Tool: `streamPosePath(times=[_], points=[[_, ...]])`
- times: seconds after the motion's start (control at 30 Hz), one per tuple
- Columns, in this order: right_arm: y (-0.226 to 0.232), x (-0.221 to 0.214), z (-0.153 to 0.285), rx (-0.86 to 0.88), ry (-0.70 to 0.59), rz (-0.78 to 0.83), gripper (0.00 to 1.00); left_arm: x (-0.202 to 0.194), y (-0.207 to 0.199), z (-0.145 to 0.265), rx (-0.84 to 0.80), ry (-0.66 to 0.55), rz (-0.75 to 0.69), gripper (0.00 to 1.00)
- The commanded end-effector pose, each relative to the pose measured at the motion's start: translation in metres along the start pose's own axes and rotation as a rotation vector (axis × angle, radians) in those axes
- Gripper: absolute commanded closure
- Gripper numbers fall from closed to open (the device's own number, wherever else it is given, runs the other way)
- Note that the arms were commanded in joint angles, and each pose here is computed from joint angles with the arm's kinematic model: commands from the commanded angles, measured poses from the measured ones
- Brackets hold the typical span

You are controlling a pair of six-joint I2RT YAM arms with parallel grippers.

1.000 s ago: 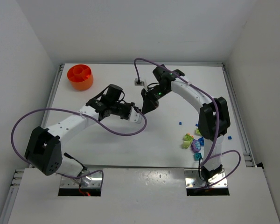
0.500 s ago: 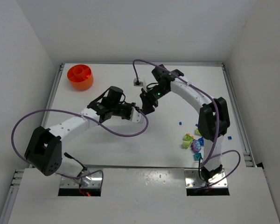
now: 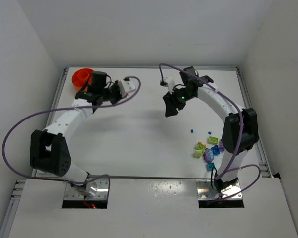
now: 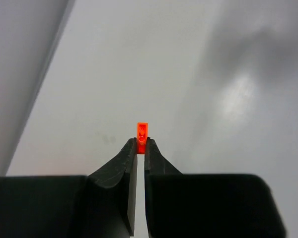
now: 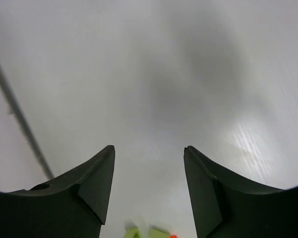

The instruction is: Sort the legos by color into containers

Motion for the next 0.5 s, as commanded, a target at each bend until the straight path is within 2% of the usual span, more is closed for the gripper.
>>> streamPosePath(times=[0.0, 0.07, 0.1, 0.13, 0.17, 0.2, 0.27, 0.3, 0.33, 0.37, 0.4, 0.47], points=[[-0.037, -0.021, 0.016, -0.190, 0.066, -0.025, 0.42, -0.007, 0.071, 0.015, 0.217, 0.057, 0.179, 1.00], [-0.048, -0.038, 0.023, -0.226, 0.088, -0.065, 0.42, -0.018, 0.108, 0.017, 0.326, 0.108, 0.236, 1.00], [-0.051, -0.042, 0.026, -0.239, 0.094, -0.074, 0.42, -0.010, 0.141, 0.033, 0.416, 0.123, 0.265, 1.00], [-0.057, -0.049, 0.029, -0.260, 0.102, -0.091, 0.42, -0.035, 0.156, 0.017, 0.414, 0.187, 0.318, 1.00], [-0.057, -0.054, 0.028, -0.259, 0.116, -0.088, 0.42, -0.045, 0.176, 0.023, 0.453, 0.205, 0.376, 1.00], [-0.060, -0.055, 0.035, -0.275, 0.110, -0.085, 0.42, -0.033, 0.199, 0.033, 0.501, 0.195, 0.385, 1.00], [-0.059, -0.064, 0.034, -0.269, 0.121, -0.104, 0.42, -0.059, 0.221, 0.021, 0.520, 0.246, 0.442, 1.00], [-0.059, -0.062, 0.038, -0.283, 0.124, -0.090, 0.42, -0.050, 0.238, 0.028, 0.563, 0.229, 0.441, 1.00], [-0.060, -0.067, 0.039, -0.283, 0.128, -0.103, 0.42, -0.059, 0.255, 0.028, 0.607, 0.247, 0.447, 1.00], [-0.060, -0.065, 0.042, -0.290, 0.122, -0.097, 0.42, -0.060, 0.256, 0.030, 0.620, 0.254, 0.447, 1.00], [-0.058, -0.068, 0.040, -0.284, 0.128, -0.103, 0.42, -0.078, 0.261, 0.025, 0.630, 0.294, 0.467, 1.00], [-0.059, -0.072, 0.044, -0.296, 0.137, -0.102, 0.42, -0.079, 0.272, 0.027, 0.673, 0.308, 0.462, 1.00]])
Point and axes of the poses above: each gripper's point midway between its finger pads, its own z axis back along the fingers, its own y axis along the line the jaws close on, x = y × z, the point moved 2 cm from there along z, back along the fingers, and after that the axes turned 15 degrees about z, right-handed, at the moved point
